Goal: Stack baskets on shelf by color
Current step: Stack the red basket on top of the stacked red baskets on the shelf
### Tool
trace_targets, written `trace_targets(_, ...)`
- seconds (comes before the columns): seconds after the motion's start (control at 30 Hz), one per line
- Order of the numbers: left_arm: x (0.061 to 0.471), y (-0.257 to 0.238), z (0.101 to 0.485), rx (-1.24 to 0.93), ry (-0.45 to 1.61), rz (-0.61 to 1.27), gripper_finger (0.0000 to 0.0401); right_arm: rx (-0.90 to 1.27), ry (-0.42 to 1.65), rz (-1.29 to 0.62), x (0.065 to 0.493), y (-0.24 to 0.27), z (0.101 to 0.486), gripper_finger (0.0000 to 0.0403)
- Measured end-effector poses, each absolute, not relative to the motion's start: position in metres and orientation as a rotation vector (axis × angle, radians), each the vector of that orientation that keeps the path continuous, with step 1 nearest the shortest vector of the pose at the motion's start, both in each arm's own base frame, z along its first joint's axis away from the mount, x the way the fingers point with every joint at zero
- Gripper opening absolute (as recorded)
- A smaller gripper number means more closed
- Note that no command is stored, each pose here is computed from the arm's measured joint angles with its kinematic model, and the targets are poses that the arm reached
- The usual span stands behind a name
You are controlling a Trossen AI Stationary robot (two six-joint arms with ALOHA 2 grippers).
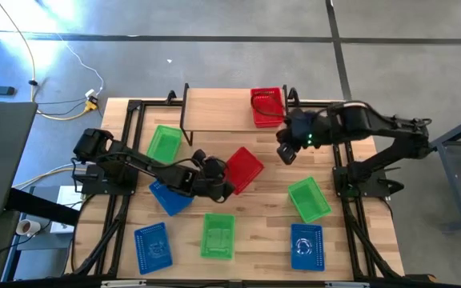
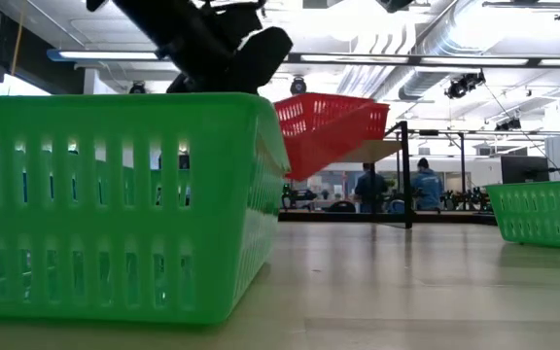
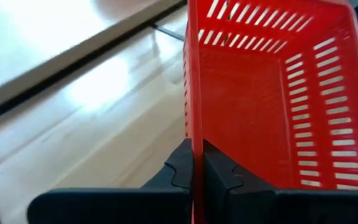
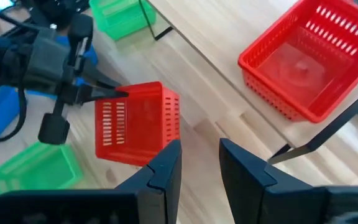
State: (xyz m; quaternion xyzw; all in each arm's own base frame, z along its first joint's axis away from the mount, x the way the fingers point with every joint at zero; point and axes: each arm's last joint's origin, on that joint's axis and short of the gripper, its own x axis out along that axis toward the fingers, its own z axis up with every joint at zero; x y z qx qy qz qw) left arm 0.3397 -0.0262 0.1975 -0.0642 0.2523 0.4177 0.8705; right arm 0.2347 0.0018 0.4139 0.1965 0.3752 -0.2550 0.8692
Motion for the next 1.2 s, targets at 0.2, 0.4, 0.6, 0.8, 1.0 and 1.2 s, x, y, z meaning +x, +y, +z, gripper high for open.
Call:
trace_targets(0.2, 0.336, -0.032, 0.208, -0.066, 0.48, 0.891, 0.0, 0.482, 0.73, -0.6, 0.241, 0.022, 0.397, 0.0096)
trace_targets(0.4, 0.34, -0.036, 0.217, 0.009, 0.419, 0.905, 0.0, 0.559, 0.695, -0.676, 0.245, 0.042, 0.37, 0.0096)
trace_targets(0.6, 0.342, -0.037, 0.221, 0.077, 0.412, 0.898, 0.0, 0.634, 0.658, -0.689, 0.247, 0.061, 0.346, 0.0096)
trace_targets(0.8, 0.342, -0.039, 0.222, 0.145, 0.421, 0.912, 0.0, 0.681, 0.622, -0.731, 0.243, 0.077, 0.326, 0.0096)
trace_targets(1.0, 0.339, -0.042, 0.224, 0.267, 0.429, 0.987, 0.0, 0.719, 0.564, -0.764, 0.24, 0.087, 0.305, 0.0096)
trace_targets(1.2, 0.338, -0.043, 0.225, 0.34, 0.441, 1.027, 0.0, 0.769, 0.518, -0.753, 0.245, 0.089, 0.289, 0.0096)
